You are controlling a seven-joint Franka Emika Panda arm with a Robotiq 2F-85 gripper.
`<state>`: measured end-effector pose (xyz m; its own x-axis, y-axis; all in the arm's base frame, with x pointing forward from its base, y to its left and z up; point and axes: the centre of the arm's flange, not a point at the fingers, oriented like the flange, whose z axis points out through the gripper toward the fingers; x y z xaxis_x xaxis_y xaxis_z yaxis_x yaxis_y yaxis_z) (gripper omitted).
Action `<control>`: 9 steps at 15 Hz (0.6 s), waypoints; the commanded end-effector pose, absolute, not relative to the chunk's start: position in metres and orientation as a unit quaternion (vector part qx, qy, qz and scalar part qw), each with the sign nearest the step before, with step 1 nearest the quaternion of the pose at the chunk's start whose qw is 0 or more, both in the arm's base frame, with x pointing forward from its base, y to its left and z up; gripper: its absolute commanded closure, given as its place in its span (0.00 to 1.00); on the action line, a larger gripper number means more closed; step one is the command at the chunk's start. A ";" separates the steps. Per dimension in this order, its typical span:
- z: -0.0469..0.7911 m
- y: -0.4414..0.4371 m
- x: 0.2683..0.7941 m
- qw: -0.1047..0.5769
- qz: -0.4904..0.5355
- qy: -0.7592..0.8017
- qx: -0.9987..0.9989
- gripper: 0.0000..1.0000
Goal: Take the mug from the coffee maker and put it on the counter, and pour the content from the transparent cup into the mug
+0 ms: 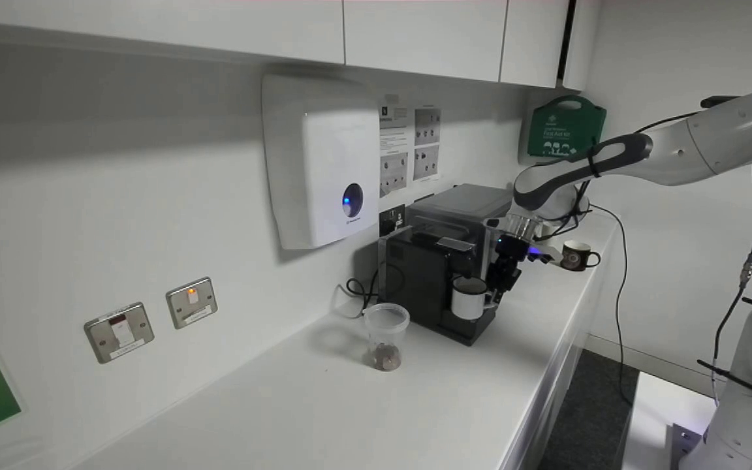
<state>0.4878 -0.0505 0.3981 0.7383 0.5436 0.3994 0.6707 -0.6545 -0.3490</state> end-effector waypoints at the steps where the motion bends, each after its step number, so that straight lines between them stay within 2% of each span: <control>1: 0.407 -0.057 0.489 0.241 -0.132 -0.348 -0.896 0.84; 3: 0.407 -0.058 0.488 0.241 -0.132 -0.347 -0.897 0.98; 9: 0.416 -0.058 0.479 0.234 -0.137 -0.348 -0.897 0.96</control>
<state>0.4874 -0.0558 0.4014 0.7392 0.5414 0.4005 0.6688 -0.6601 -0.3421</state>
